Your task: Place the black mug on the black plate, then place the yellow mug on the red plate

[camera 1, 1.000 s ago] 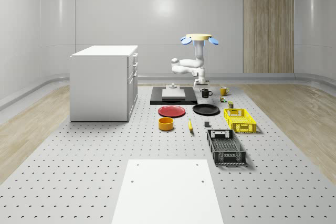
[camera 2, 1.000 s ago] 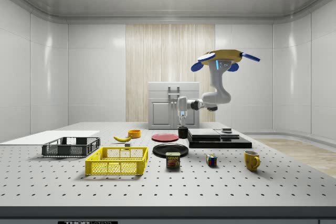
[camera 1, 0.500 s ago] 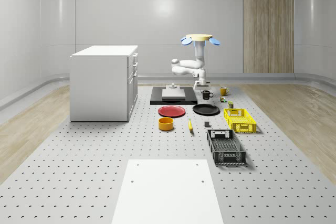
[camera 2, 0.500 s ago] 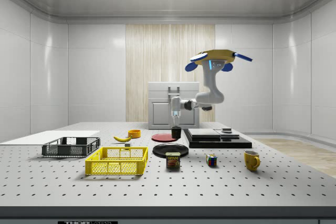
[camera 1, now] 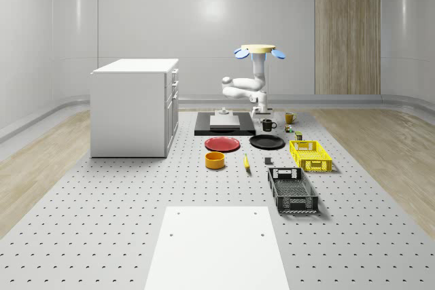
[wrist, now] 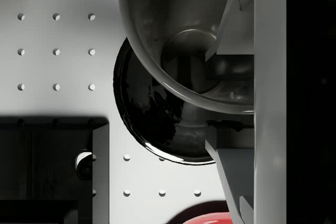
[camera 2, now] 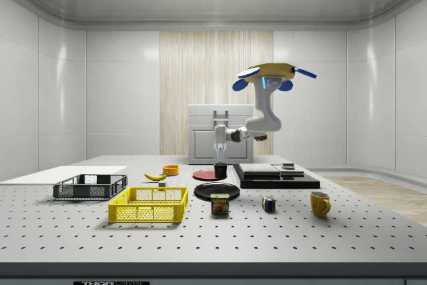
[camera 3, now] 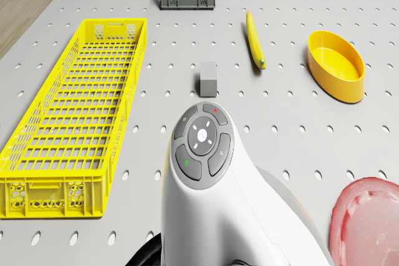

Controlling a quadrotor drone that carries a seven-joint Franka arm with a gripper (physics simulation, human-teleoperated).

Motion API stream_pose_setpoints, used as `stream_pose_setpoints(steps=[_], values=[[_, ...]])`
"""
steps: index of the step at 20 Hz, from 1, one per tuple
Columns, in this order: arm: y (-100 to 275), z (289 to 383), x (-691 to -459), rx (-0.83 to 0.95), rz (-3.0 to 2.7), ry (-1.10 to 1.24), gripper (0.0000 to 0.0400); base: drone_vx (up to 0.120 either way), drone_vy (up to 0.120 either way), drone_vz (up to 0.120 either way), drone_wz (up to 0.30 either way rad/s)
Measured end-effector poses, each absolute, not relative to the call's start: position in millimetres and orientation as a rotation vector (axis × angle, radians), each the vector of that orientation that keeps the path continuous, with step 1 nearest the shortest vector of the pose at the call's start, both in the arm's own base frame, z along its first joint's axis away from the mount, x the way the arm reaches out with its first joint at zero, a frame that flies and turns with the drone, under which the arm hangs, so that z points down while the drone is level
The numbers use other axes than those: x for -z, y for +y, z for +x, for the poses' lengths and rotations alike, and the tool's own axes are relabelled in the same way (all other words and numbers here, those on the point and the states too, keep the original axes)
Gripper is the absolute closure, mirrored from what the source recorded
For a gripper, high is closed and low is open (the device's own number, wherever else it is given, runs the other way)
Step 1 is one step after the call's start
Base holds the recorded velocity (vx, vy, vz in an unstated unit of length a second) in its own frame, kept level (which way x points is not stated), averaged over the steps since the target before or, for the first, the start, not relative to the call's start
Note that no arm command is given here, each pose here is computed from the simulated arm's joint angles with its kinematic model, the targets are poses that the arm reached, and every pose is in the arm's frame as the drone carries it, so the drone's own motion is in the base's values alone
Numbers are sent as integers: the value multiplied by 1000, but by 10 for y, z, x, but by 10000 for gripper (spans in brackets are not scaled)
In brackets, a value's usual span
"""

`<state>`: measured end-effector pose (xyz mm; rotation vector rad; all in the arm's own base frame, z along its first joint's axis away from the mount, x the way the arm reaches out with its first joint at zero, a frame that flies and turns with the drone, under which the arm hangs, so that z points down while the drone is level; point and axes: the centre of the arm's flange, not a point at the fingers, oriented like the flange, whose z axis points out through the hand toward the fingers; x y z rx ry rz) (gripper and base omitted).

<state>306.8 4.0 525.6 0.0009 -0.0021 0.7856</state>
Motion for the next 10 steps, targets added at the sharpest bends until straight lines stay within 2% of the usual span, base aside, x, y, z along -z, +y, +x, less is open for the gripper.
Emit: stream_pose_setpoints(steps=[10], values=[[42, 3067, -5695, -786, 1, -2, 290, 0, 0, 0, 0]])
